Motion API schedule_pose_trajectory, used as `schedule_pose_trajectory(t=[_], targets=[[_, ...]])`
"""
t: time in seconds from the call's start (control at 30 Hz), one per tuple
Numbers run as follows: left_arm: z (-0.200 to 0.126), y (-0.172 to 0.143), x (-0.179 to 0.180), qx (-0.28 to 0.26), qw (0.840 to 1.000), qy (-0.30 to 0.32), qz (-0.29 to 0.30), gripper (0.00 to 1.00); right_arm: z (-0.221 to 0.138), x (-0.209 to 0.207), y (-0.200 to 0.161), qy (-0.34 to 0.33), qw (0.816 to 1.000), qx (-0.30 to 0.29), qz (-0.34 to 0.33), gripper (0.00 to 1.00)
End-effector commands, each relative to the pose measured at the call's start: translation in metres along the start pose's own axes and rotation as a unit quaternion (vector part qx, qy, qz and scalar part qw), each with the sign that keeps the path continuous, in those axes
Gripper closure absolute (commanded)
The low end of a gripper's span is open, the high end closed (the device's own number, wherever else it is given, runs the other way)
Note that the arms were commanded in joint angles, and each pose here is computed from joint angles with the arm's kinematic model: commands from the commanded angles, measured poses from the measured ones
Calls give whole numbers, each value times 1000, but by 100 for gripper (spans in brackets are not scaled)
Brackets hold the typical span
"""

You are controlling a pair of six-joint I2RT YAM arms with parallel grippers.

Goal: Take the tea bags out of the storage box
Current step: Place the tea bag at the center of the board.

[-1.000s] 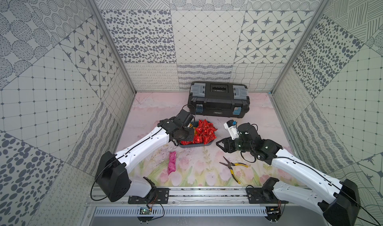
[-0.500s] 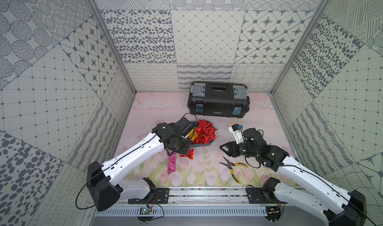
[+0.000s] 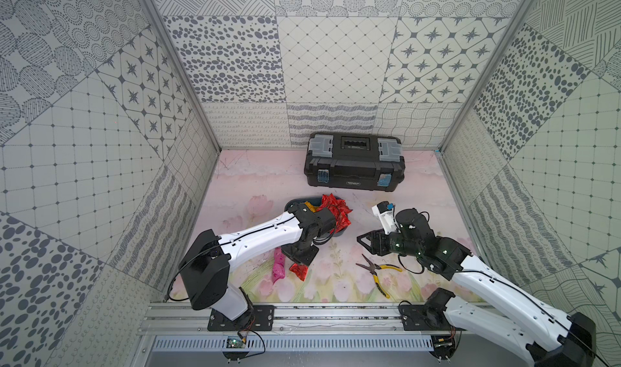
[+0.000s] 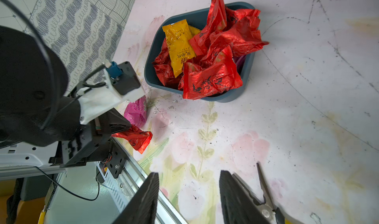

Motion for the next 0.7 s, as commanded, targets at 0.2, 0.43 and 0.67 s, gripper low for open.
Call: schedule_pose_trajectory(t=[0.2, 0.43, 0.67], targets=[[0, 3, 8, 16, 999, 37, 29, 78, -2, 1, -1, 8, 1000, -2, -7, 48], [-39, 3, 14, -56, 998, 42, 9, 61, -3, 0, -2, 6, 1000, 0, -16, 47], [-88, 14, 21, -228, 971, 16, -76, 51, -8, 7, 3, 3, 999, 5, -33, 44]])
Point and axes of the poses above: each gripper's point midway between its finger pads, its own z axis out along the fingers, its own x axis along the line the jaws close on, y = z × x, the point moved 2 cm from there along -z, back along the fingers, and after that the axes turned 12 degrees about z, right-handed, at the moved point
